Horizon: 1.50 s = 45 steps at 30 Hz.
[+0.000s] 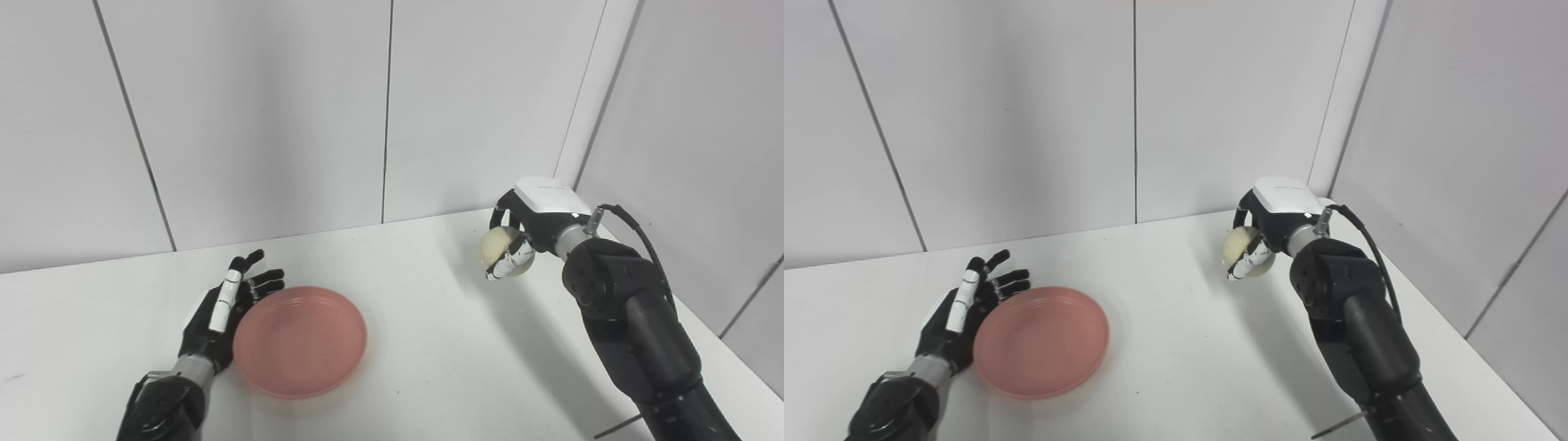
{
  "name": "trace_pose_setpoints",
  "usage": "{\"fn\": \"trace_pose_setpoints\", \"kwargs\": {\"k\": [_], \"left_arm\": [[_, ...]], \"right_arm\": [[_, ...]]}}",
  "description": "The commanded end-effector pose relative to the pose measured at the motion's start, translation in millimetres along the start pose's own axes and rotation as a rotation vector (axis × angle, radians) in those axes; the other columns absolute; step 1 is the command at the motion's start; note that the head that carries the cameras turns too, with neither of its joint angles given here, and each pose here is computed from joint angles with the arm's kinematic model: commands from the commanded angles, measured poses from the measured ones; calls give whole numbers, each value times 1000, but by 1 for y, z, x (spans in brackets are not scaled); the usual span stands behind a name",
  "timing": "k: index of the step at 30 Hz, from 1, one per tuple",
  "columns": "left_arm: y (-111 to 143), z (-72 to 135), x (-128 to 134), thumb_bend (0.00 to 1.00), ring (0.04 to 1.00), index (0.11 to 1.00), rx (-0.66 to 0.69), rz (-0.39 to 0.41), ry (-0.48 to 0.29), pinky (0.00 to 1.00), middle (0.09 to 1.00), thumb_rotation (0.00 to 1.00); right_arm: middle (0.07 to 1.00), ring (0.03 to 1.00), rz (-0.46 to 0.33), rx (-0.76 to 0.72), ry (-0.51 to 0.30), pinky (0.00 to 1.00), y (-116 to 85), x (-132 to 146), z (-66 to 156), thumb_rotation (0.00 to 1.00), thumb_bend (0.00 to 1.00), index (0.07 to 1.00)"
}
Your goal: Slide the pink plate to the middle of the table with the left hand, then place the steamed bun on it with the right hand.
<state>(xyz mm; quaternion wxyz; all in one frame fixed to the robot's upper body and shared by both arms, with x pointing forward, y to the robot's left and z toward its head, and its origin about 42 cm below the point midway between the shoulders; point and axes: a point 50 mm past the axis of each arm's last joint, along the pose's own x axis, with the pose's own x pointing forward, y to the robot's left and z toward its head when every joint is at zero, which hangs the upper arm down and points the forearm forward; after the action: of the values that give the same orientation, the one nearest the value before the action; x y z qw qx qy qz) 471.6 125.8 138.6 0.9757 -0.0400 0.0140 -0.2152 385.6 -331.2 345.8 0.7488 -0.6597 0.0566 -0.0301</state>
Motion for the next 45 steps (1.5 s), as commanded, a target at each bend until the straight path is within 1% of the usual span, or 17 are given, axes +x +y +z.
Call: {"fn": "trace_pose_setpoints", "kwargs": {"k": [1, 7, 11, 12, 13, 17, 21, 25, 29, 32, 37, 38, 40, 45], "left_arm": [[-8, -20, -2, 736, 765, 878, -7, -1, 97, 818, 738, 922], [-24, -23, 8, 765, 751, 877, 0, -4, 95, 805, 715, 925], [-31, -23, 13, 760, 744, 860, 2, -1, 88, 797, 698, 915], [-32, -23, 14, 764, 746, 857, 3, 1, 86, 793, 698, 913], [-33, -23, 15, 771, 748, 851, 3, 2, 85, 782, 697, 909], [-38, -22, 19, 775, 746, 850, 3, 4, 81, 759, 702, 904], [-42, -23, 21, 789, 732, 859, 2, 6, 81, 750, 698, 892], [-46, -25, 23, 777, 722, 866, 2, 5, 80, 734, 699, 892], [-49, -26, 25, 776, 720, 862, -6, 4, 82, 728, 702, 880], [-52, -26, 25, 772, 714, 863, -5, 4, 83, 728, 699, 880], [-52, -26, 25, 778, 710, 858, 0, 5, 86, 716, 697, 888], [-52, -26, 24, 776, 710, 861, -2, 5, 87, 718, 697, 883], [-51, -27, 23, 770, 712, 867, -6, 2, 88, 719, 699, 881], [-50, -27, 21, 759, 708, 868, -3, 3, 88, 710, 696, 885]], "right_arm": [[417, 285, -102, 5, -36, 215, -28, 3, 12, 136, 518, 492], [408, 277, -74, 26, -96, 211, -22, 20, 22, 130, 516, 492], [406, 275, -51, 30, -148, 206, -17, 28, 28, 132, 516, 492], [389, 267, -50, 30, -160, 199, -16, 29, 31, 134, 517, 492], [359, 249, -49, 26, -173, 184, -15, 30, 35, 136, 517, 492], [337, 233, -42, 10, -228, 169, -11, 30, 54, 141, 517, 490], [364, 255, -31, -11, -265, 178, -8, 29, 73, 142, 516, 490], [362, 249, -15, -16, -301, 171, -7, 28, 93, 140, 515, 491], [361, 252, 4, -15, -333, 175, -5, 29, 106, 137, 512, 490], [356, 241, 28, -4, -363, 166, -1, 30, 119, 136, 511, 490], [355, 238, 59, 19, -394, 160, 8, 24, 138, 134, 511, 490], [424, 243, 65, 12, -402, 164, 10, 22, 141, 55, 520, 489], [462, 255, 80, -1, -420, 175, 17, 20, 150, 12, 525, 488], [474, 272, 114, -17, -448, 190, 36, 21, 163, 0, 527, 489]]}}
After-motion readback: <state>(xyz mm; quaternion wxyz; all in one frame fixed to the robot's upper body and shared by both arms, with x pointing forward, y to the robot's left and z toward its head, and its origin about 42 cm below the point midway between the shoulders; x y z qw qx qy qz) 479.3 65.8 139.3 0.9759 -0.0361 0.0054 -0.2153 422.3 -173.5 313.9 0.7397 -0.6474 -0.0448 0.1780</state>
